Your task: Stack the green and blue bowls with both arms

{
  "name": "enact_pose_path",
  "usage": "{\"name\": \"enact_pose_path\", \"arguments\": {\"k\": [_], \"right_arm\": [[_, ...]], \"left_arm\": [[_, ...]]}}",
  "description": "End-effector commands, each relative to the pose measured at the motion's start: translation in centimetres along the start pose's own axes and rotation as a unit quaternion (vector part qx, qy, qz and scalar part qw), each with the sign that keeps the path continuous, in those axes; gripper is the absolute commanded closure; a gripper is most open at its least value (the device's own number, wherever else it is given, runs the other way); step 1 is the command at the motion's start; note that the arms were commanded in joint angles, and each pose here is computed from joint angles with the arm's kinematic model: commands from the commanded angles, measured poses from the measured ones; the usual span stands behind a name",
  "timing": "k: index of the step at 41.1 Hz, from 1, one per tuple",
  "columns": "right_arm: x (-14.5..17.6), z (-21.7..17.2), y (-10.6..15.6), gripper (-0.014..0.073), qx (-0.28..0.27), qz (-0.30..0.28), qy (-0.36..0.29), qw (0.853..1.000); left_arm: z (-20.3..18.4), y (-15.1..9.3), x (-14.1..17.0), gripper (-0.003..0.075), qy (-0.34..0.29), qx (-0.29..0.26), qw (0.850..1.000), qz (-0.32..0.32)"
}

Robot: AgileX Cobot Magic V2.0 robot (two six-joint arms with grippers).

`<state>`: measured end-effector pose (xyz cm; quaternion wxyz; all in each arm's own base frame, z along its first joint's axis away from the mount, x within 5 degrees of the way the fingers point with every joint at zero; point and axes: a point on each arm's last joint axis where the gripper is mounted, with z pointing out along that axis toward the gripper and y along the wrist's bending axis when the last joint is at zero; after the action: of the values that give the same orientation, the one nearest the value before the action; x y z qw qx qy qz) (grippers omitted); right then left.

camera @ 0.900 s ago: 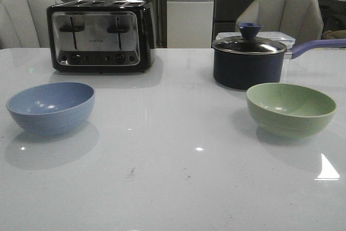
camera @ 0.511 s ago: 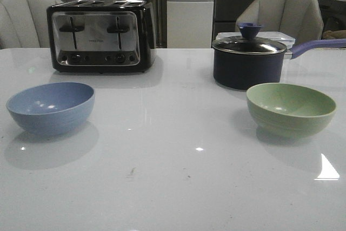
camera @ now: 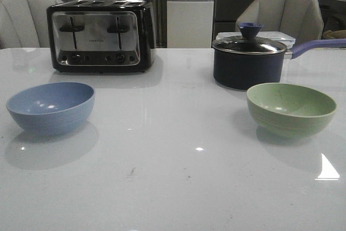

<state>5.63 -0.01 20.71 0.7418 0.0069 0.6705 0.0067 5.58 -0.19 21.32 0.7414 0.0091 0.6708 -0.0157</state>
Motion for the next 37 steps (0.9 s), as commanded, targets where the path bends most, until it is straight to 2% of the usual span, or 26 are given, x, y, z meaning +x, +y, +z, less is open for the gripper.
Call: {"name": "enact_pose_path", "arguments": {"k": [1,9,12,17,22,26,30,37], "right_arm": [[-3.4,-0.5,0.1,0.0573,0.001,-0.005,-0.086,0.996],[-9.9,-1.9,0.2,0.0573,0.002,-0.005,-0.107,0.994],[-12.3,-2.1,0.2,0.0573,0.002,-0.005,-0.104,0.995],[-16.2,-1.7,0.3,0.0573,0.004,-0.005,-0.075,0.997],[-19.0,-0.3,0.3,0.0573,0.006,-0.004,-0.012,1.0],[-19.8,1.2,0.3,0.0573,0.008,-0.005,0.054,0.998],[-18.9,3.1,0.2,0.0573,0.01,-0.004,0.13,0.991],[-16.3,6.0,0.1,0.0573,0.013,-0.004,0.261,0.965]], "left_arm": [[-0.3,0.0,-2.0,0.0627,-0.079,0.0,0.997,-0.005],[-1.7,-0.1,-8.7,0.0627,-0.144,0.004,0.99,-0.005],[-2.2,-0.1,-11.2,0.0627,-0.148,0.006,0.989,-0.005],[-2.3,-0.3,-15.4,0.0627,-0.123,0.012,0.992,-0.004],[-1.4,-0.4,-18.3,0.0627,-0.054,0.019,0.998,-0.001],[0.0,-0.5,-19.2,0.0627,0.013,0.024,1.0,0.0],[1.9,-0.6,-18.3,0.0627,0.085,0.027,0.996,0.0],[4.7,-0.6,-15.9,0.0627,0.177,0.028,0.984,-0.001]]}}
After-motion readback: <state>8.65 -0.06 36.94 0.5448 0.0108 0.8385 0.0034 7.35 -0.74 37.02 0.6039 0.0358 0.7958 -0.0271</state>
